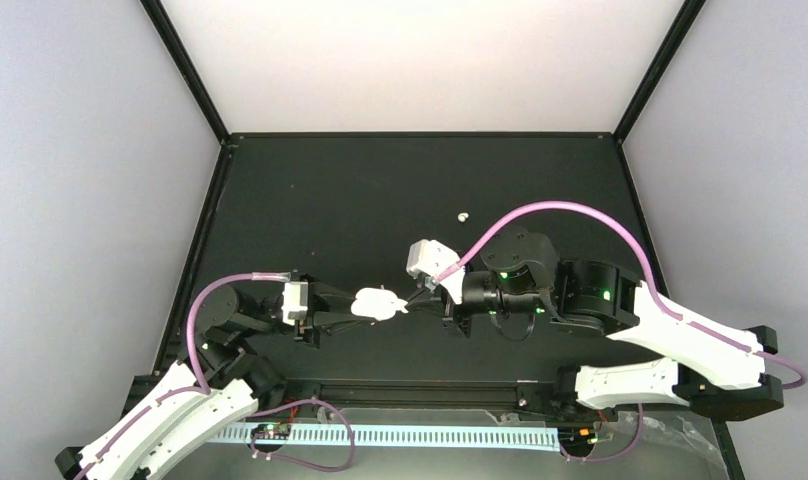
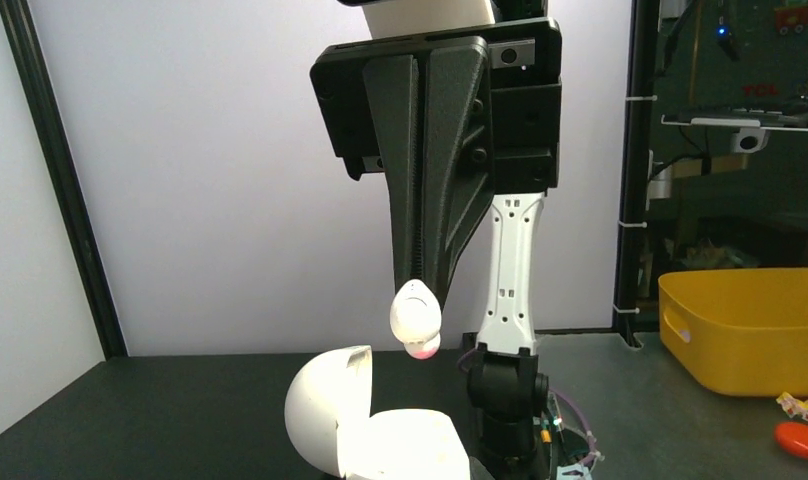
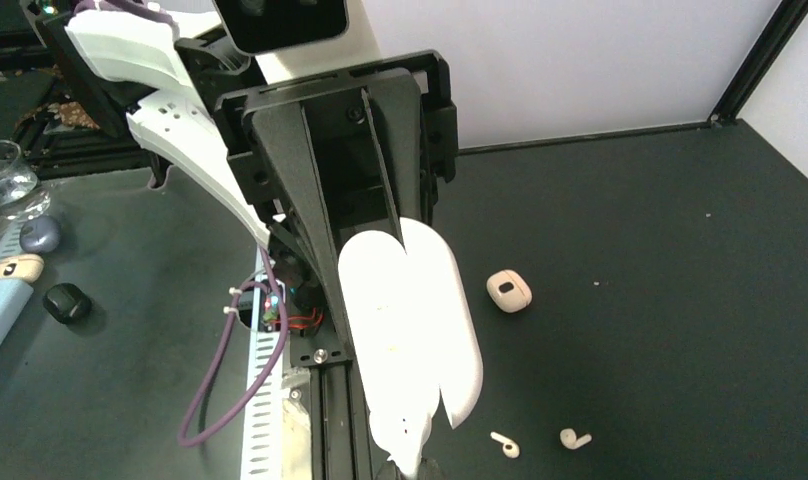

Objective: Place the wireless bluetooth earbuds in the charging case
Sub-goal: Place the earbud in the charging case.

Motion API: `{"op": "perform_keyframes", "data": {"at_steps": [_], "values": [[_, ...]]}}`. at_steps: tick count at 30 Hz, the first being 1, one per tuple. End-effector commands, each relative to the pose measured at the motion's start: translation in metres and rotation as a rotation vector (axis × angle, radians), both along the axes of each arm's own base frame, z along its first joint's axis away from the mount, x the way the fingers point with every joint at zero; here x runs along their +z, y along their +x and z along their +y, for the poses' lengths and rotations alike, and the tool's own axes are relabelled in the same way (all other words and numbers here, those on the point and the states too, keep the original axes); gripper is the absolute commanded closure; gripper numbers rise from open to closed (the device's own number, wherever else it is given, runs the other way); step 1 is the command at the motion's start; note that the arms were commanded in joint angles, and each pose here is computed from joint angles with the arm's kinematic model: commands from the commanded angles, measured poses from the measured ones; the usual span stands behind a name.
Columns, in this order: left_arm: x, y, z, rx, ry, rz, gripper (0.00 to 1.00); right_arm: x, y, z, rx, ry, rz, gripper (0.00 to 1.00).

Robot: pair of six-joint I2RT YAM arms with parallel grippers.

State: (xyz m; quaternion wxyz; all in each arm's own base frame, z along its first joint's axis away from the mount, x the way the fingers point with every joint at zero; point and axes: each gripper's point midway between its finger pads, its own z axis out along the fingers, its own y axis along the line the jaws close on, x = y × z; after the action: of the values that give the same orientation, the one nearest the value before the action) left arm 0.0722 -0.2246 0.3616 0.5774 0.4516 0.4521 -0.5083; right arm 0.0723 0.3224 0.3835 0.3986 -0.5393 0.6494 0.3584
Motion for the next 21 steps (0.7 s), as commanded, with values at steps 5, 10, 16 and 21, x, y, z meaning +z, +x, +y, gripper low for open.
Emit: {"op": "perform_keyframes", "data": {"at_steps": [5,10,16,21], "values": [[0.007,-0.001,0.002,0.010,-0.018,-0.036,0.99,0.017,-0.002,0.010,0.014,0.052,-0.020,0.99],[0.006,-0.001,0.002,0.004,-0.016,-0.030,0.98,0.014,-0.001,0.013,0.009,0.030,-0.036,0.99],[0.006,-0.001,0.001,0.005,-0.014,-0.027,0.98,0.011,-0.002,0.017,0.011,0.020,-0.048,0.99],[0.006,0.000,0.001,0.005,-0.013,-0.023,0.98,0.005,-0.001,0.019,0.006,-0.002,-0.058,0.99]]}}
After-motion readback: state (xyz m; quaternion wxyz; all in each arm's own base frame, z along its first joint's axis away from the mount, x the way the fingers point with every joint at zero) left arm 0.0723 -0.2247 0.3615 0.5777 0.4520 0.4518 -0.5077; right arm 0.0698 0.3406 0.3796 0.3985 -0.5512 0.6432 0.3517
